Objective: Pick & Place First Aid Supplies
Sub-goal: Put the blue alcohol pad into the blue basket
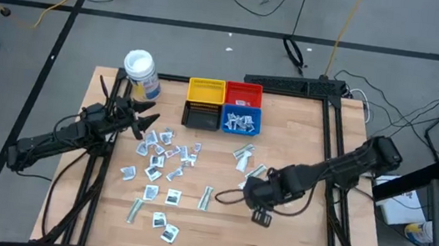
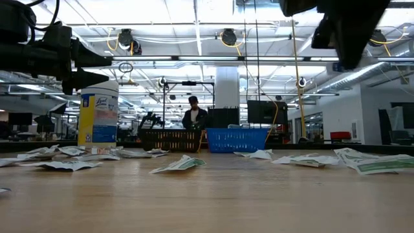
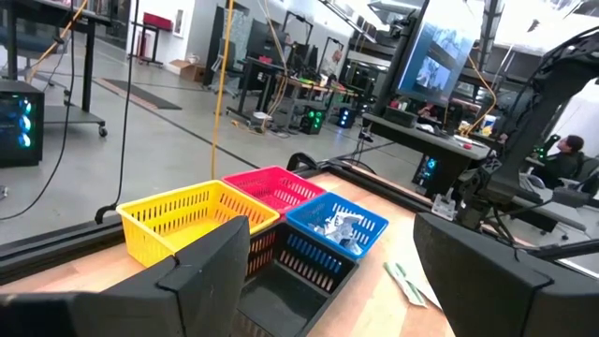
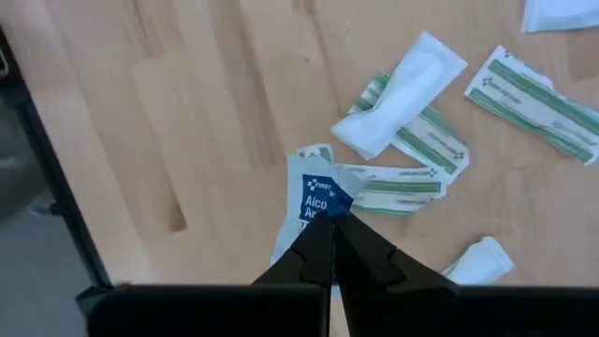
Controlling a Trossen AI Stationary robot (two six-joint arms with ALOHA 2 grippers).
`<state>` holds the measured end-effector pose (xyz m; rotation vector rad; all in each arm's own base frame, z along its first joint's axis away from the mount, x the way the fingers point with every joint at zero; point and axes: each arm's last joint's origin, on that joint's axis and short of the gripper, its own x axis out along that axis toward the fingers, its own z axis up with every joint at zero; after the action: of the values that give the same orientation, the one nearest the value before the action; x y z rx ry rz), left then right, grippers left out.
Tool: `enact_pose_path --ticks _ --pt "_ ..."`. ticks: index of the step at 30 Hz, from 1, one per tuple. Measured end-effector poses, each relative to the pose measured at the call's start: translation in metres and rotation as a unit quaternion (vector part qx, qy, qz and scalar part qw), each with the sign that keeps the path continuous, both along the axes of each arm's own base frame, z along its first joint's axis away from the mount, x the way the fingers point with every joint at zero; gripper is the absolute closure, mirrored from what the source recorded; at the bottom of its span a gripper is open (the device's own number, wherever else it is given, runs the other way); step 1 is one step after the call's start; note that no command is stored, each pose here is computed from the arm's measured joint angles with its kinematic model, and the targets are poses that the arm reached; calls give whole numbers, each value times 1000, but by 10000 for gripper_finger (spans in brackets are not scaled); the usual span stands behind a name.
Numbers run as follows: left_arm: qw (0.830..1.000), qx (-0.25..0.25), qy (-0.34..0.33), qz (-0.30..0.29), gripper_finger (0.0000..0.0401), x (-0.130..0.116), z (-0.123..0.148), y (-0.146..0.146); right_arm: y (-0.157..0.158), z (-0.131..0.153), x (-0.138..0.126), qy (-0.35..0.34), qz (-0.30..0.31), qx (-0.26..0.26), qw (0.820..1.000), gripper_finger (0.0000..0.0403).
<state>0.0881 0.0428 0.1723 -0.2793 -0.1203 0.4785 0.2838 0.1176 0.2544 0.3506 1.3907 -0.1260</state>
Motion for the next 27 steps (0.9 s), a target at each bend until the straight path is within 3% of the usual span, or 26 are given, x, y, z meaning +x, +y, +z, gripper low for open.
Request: enact_pose_path --ticks 6,15,27 --pt "1000 0 0 0 95 0 0 0 -37 0 12 -5 -27 -11 1000 403" --pt "1000 0 0 0 95 0 0 0 -126 0 23 -11 -78 -33 996 403" --pt "1000 0 0 0 95 0 0 0 -247 1 -5 -9 -122 -69 990 403"
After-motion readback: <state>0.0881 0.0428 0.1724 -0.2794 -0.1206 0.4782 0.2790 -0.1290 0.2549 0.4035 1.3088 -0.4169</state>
